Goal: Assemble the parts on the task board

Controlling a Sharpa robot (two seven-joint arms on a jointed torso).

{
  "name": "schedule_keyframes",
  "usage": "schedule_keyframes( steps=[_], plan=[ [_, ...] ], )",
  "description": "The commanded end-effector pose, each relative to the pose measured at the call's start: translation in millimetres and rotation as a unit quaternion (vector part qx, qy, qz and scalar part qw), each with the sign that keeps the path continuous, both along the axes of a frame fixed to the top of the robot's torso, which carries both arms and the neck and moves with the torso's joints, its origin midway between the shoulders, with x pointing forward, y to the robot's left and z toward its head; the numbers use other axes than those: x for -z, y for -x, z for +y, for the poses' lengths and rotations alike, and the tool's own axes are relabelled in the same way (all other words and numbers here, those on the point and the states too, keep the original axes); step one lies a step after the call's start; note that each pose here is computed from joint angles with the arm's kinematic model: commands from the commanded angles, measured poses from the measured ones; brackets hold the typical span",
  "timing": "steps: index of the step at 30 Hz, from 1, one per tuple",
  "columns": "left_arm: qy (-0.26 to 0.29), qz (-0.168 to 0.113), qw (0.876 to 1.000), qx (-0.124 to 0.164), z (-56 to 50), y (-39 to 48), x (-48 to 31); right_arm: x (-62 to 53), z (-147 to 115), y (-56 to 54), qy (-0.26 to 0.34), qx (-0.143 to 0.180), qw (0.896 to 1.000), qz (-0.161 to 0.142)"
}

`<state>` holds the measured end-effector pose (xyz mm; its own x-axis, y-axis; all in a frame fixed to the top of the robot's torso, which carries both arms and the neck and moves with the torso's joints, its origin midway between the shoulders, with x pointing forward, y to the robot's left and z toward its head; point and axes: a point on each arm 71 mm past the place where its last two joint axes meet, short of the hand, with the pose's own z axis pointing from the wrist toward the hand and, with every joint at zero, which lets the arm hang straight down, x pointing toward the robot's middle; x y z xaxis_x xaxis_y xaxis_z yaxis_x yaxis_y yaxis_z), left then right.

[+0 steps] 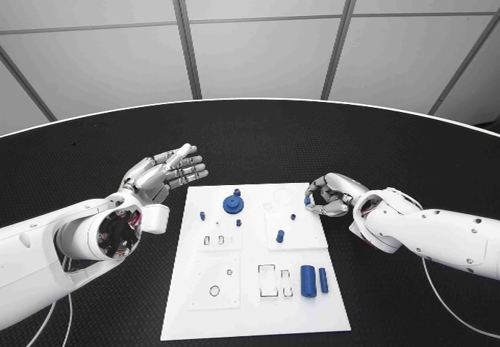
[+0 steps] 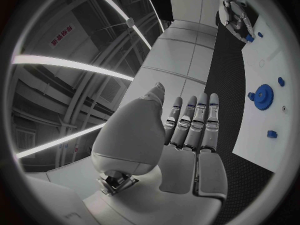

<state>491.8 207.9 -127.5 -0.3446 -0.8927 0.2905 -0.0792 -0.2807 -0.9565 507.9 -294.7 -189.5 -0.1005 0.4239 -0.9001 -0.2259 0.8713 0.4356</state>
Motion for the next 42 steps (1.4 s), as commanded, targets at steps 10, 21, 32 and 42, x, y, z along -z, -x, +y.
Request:
schedule_keyframes(
  steps=[10,21,32,42],
  plan=[
    [-0.002,-0.001,1.0,0.0,1.0,0.2,-0.1,0.7,2.6,-1.6,0.0,-0.002,1.0,0.002],
    [-0.005,-0.003,1.0,0.0,1.7,0.5,-0.3,0.6,2.5,-2.3,0.0,0.001,1.0,0.0],
    [-0.005,-0.003,1.0,-0.001,2.3,0.7,-0.3,-1.9,4.7,-1.8,-0.006,0.004,1.0,-0.016],
    [-0.006,-0.003,1.0,-0.003,2.7,-1.1,0.1,-9.0,19.6,11.6,-0.022,-0.015,1.0,-0.017]
  ],
)
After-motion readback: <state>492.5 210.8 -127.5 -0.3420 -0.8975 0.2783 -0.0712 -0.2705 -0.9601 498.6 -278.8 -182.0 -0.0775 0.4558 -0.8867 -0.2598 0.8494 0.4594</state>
